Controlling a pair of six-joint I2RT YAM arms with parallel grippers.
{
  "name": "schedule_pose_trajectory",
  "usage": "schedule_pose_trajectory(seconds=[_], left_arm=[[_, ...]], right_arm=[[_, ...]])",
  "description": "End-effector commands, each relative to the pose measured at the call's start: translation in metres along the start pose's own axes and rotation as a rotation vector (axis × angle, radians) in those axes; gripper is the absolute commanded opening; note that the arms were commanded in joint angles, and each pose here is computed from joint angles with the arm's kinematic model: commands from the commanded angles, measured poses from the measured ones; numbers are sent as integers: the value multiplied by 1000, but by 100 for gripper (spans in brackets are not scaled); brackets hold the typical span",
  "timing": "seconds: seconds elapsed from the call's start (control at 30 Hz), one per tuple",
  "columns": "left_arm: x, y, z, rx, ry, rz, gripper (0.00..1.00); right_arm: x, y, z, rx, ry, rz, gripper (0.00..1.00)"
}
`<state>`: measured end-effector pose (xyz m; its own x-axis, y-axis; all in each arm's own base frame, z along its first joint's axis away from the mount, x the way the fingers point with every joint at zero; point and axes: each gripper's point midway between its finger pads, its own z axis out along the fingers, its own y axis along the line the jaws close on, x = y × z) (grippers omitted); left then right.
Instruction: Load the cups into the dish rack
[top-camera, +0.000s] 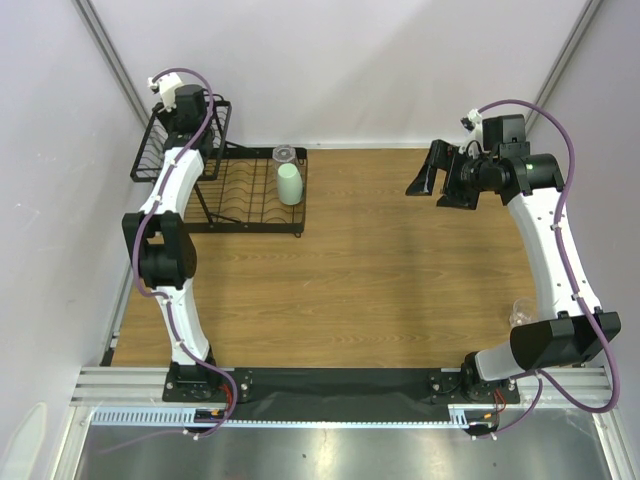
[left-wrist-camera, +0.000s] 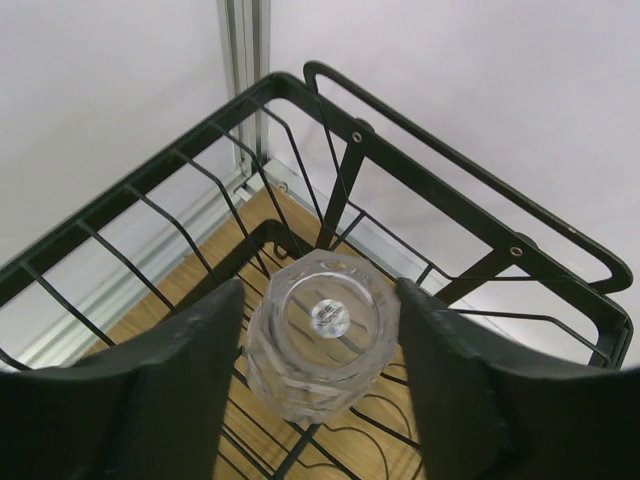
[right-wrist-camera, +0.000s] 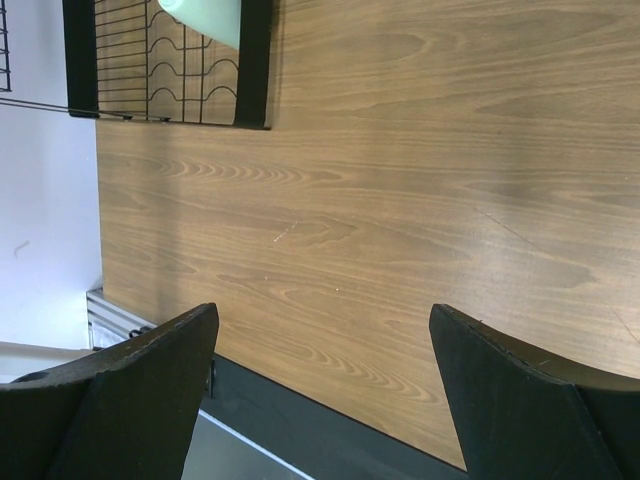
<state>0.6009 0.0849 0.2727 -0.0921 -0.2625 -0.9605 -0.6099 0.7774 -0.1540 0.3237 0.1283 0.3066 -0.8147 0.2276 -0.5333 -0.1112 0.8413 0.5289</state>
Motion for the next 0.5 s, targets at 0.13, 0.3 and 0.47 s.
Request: schedule_pose_trajectory(seconds=[0.13,0.3,0.47], left_arm=[[-5,2,-3,5,3,-33,78],[-17,4,-13,8,-1,-67,84],[-50,8,-39,30,-39,-166,93]], right_arm=[[-7,3,-4,-6,-32,9,94],[-5,-10,-5,70,-32,37,95],[1,-17,-8,112,-29,48,96]])
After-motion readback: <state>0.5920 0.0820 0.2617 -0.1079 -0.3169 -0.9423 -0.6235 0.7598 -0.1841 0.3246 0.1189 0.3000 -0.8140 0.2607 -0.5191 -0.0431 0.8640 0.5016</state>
